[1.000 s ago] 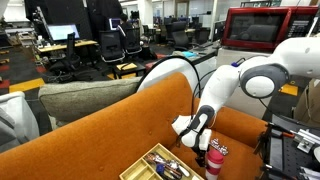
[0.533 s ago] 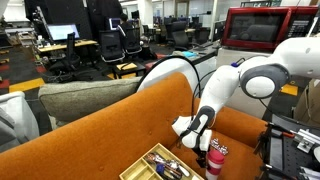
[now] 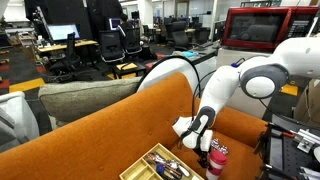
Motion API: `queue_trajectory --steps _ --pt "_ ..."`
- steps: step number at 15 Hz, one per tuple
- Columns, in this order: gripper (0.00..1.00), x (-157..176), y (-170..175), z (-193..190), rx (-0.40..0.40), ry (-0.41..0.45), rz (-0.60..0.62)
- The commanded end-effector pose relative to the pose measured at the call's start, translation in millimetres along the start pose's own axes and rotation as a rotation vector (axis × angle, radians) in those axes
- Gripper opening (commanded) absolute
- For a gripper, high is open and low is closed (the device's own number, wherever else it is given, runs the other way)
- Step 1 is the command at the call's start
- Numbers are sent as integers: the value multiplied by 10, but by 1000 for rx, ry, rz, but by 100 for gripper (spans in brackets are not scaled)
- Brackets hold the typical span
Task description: Take the cup from the seat of the chair and place it in the wooden tray
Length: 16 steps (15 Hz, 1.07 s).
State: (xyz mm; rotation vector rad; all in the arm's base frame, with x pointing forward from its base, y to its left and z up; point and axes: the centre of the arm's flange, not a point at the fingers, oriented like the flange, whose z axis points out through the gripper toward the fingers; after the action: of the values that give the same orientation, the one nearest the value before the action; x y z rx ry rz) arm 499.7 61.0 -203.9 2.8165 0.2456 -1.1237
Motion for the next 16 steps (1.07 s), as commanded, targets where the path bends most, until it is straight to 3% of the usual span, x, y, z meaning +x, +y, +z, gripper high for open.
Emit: queue_trajectory --steps 1,11,16 --pt "64 663 42 202 -5 -8 8" --pt "64 238 232 55 34 4 -8" --pt "64 113 254 -14 70 0 -92"
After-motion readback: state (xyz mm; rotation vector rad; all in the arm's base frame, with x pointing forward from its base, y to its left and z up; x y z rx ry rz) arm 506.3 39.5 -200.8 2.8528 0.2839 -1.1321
